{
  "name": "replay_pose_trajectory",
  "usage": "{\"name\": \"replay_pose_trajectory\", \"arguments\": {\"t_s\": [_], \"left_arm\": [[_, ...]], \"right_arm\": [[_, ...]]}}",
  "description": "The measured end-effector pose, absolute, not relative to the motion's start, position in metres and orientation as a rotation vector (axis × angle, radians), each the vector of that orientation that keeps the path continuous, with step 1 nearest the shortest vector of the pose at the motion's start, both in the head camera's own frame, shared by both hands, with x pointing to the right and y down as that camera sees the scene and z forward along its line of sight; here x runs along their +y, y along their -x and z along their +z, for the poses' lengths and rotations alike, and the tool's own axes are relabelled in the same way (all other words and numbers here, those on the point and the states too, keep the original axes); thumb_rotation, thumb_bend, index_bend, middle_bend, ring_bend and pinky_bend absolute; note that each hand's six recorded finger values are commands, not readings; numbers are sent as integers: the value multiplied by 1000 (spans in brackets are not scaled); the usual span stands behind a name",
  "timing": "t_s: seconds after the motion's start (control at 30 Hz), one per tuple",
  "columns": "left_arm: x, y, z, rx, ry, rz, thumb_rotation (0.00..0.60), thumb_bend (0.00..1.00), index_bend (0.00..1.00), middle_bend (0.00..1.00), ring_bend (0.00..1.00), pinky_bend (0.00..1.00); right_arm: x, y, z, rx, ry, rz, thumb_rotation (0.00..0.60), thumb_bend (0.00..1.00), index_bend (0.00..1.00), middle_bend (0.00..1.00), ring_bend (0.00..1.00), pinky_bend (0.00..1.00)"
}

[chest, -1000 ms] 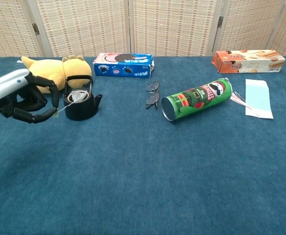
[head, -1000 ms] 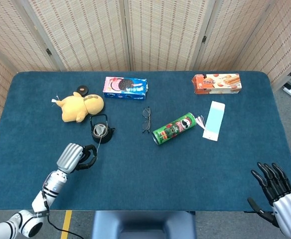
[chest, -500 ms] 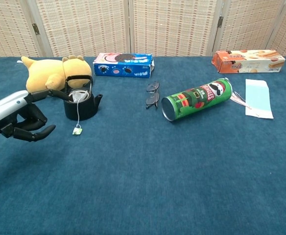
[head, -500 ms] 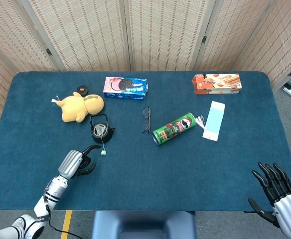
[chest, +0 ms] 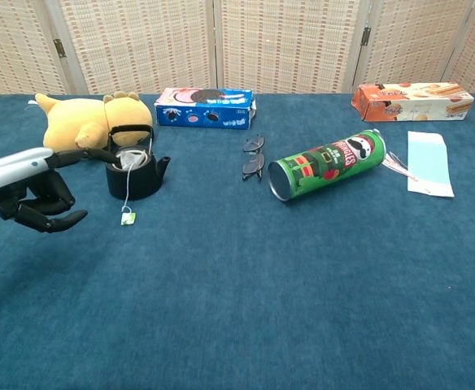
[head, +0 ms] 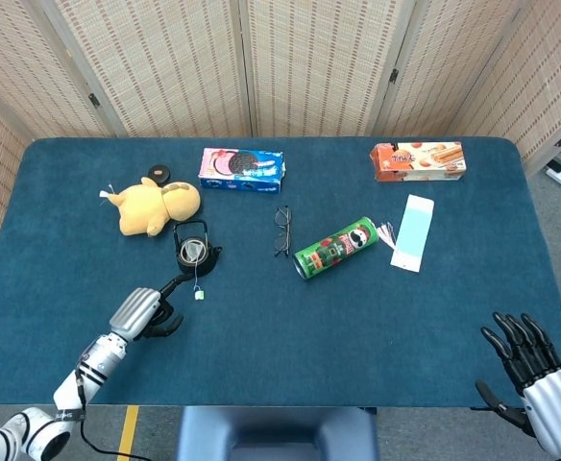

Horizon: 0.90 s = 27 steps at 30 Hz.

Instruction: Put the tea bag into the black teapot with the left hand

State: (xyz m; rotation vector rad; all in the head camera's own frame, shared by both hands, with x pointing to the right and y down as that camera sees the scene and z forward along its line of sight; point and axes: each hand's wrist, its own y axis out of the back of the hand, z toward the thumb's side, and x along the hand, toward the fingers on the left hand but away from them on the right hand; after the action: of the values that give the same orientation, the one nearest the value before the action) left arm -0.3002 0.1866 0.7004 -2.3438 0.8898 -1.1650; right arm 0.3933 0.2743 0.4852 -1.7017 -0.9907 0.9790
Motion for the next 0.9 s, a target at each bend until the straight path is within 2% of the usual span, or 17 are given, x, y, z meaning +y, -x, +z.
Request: {"name": "replay_pose_trajectory", "arguments": {"t_s": [0.13, 0.3, 0.57, 0.9], "left_arm": [[174, 295, 698, 774, 2293, -1298, 600, 495, 92, 1000, 1000, 1000], [145, 292, 692, 702, 2153, -1436, 600, 495, 91, 1000, 1000, 1000], [110, 277, 691, 646, 2082, -1589, 600, 495, 119, 1000, 1000, 1000], [102, 269, 700, 587, 2052, -1632, 600, 495, 153, 1000, 1000, 1000]], "right_arm": [[274, -394, 485, -993, 1701, 979, 600, 324, 0, 0, 0, 0], [274, -395, 483, -1000, 1698, 974, 600, 325, 0, 0, 0, 0], [273, -399, 480, -1017, 1692, 969, 600, 325, 0, 0, 0, 0], [272, -400, 479, -1020, 1690, 966, 600, 324, 0, 0, 0, 0]]}}
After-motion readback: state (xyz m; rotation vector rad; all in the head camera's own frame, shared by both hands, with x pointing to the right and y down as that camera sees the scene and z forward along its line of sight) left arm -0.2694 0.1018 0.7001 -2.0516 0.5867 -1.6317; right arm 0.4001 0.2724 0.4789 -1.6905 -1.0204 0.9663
